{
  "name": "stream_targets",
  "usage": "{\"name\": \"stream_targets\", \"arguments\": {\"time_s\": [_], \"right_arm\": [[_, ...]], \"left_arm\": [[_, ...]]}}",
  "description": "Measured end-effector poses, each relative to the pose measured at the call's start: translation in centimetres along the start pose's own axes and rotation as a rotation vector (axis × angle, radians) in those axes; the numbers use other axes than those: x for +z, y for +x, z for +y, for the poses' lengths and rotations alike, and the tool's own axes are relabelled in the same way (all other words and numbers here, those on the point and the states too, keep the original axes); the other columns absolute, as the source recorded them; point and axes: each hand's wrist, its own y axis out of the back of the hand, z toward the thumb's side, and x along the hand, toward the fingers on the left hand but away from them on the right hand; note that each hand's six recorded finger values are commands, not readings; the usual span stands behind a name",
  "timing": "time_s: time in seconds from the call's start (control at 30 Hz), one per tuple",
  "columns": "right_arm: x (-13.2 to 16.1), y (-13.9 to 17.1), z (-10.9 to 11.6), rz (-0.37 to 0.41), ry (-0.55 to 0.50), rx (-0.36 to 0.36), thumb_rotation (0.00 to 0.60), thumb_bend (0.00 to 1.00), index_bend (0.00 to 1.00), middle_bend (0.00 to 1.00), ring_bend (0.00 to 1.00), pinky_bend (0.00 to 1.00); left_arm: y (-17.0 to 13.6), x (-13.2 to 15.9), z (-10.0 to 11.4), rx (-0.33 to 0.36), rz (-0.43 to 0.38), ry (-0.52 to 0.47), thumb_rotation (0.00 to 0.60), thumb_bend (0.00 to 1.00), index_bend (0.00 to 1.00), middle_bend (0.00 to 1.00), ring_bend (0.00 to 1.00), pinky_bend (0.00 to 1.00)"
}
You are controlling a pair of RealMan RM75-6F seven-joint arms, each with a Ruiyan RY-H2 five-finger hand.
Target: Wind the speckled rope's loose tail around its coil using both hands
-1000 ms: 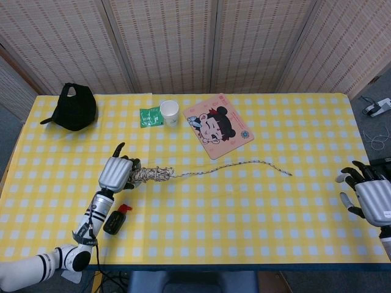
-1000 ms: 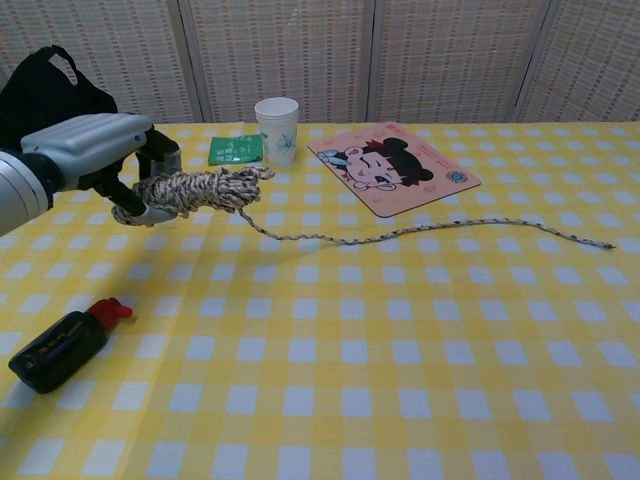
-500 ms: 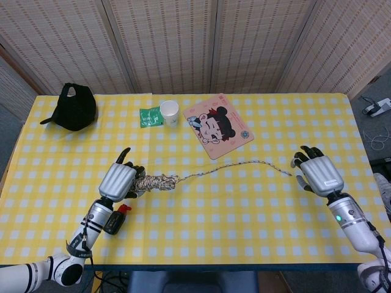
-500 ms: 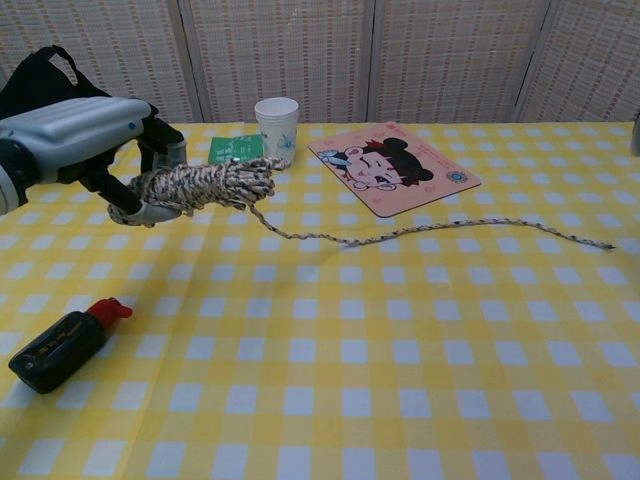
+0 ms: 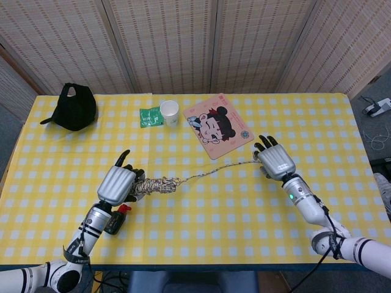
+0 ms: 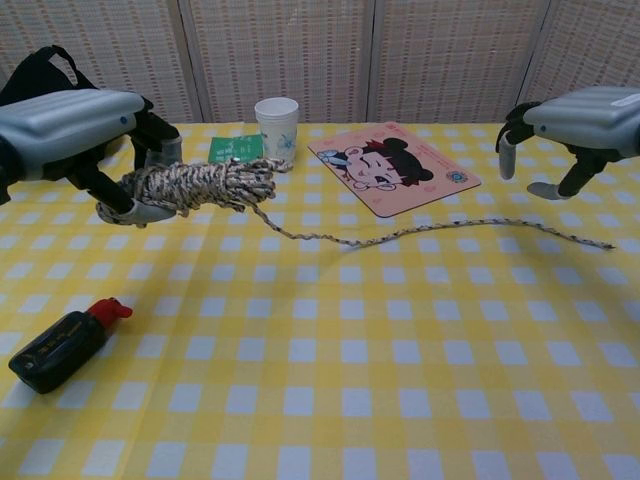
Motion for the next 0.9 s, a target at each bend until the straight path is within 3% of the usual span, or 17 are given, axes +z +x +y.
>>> {"name": "stream_targets", "arguments": {"time_s": [0.33,0.63,0.9], "right_arm": [[3.1,-3.8,-1.7,-0.026,0.064,0.039,0.6,0.26,0.39,0.19,0.0,0.08],[4.1,-5.9,-2.0,-0.048,0.071,0.05,0.6,0.34,0.39,0.19,0.0,0.03],[5.0,-7.4,-2.3,-0.073,0.051,0.031,0.6,0.22,0.41,0.12,0.0,0.0]], "left_arm": [[-0.1,0.3,0.1,-0.002,-0.003,-0.007,0.548,0.29,0.74,0.72,0.49,0.0],[-0.3,0.5,0.0,-0.002,-0.012,-0.025,0.564,0.29,0.74,0.72,0.49,0.0],[-0.4,0.5,0.0,0.0,-0.013,-0.031,0.565,0.29,0.74,0.72,0.49,0.0]]}}
